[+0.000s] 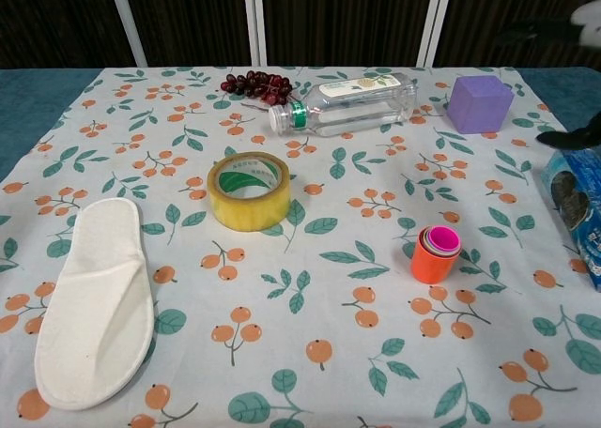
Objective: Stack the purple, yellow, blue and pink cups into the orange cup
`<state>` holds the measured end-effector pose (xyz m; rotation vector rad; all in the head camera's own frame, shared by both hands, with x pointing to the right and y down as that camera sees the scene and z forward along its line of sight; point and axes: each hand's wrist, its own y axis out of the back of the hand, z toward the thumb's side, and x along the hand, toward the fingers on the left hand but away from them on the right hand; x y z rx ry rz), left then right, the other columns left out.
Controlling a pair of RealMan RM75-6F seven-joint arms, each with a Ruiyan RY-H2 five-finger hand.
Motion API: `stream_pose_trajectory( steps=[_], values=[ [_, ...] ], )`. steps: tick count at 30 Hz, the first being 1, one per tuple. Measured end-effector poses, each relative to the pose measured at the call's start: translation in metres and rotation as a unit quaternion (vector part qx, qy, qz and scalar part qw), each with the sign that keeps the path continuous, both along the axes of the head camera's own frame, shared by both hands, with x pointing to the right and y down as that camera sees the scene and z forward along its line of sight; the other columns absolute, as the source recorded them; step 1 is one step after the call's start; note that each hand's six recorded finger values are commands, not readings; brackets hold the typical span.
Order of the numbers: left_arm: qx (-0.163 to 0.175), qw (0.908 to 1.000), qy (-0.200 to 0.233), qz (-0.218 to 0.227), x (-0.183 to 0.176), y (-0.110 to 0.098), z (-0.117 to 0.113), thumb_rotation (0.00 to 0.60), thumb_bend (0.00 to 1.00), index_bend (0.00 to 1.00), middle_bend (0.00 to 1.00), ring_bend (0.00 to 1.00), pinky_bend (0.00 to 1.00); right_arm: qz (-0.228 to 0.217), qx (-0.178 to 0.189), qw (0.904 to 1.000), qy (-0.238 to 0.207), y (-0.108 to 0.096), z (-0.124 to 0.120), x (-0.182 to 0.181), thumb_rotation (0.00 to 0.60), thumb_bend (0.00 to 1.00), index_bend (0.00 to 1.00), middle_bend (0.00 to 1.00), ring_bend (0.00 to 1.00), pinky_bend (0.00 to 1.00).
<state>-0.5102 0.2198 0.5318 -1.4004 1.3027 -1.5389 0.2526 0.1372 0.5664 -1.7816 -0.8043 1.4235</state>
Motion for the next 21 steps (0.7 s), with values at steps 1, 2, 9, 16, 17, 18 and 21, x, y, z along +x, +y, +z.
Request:
stream_pose_trajectory(
  steps=[1, 2, 9, 16, 17, 18, 21],
  values=[
    [0.000, 1.0000, 0.000, 0.000, 0.000, 0.000, 0.000, 0.600, 0.80, 0.19, 0.02, 0.00, 0.00, 0.004, 0.014, 0.9999, 0.001, 0.001, -0.008, 0.009, 0.600, 0.39, 0.01, 0.00, 0.00, 0.03],
    [0.001, 1.0000, 0.000, 0.001, 0.000, 0.000, 0.000, 0.600, 0.80, 0.19, 0.02, 0.00, 0.00, 0.007, 0.025, 0.9997, 0.001, 0.003, -0.013, 0.016, 0.600, 0.39, 0.01, 0.00, 0.00, 0.02],
    [0.001, 1.0000, 0.000, 0.005, 0.002, 0.000, 0.000, 0.600, 0.80, 0.19, 0.02, 0.00, 0.00, 0.043, 0.107, 0.9931, 0.020, 0.043, -0.048, 0.084, 0.600, 0.39, 0.01, 0.00, 0.00, 0.01],
    [0.006, 1.0000, 0.001, 0.003, 0.002, -0.001, -0.002, 0.600, 0.80, 0.19, 0.02, 0.00, 0.00, 0.071, 0.135, 0.9868, 0.055, 0.104, -0.042, 0.130, 0.600, 0.39, 0.01, 0.00, 0.00, 0.00],
    [0.006, 1.0000, 0.001, 0.004, 0.002, -0.001, -0.002, 0.600, 0.80, 0.19, 0.02, 0.00, 0.00, 0.073, 0.137, 0.9863, 0.057, 0.108, -0.041, 0.132, 0.600, 0.39, 0.01, 0.00, 0.00, 0.00],
    [0.006, 1.0000, 0.000, 0.004, 0.002, -0.001, -0.002, 0.600, 0.80, 0.19, 0.02, 0.00, 0.00, 0.074, 0.140, 0.9857, 0.058, 0.110, -0.041, 0.133, 0.600, 0.39, 0.01, 0.00, 0.00, 0.00],
    [0.007, 1.0000, 0.000, 0.006, 0.002, -0.001, -0.002, 0.600, 0.80, 0.19, 0.02, 0.00, 0.00, 0.081, 0.152, 0.9832, 0.060, 0.112, -0.043, 0.137, 0.600, 0.39, 0.01, 0.00, 0.00, 0.00]
  ],
)
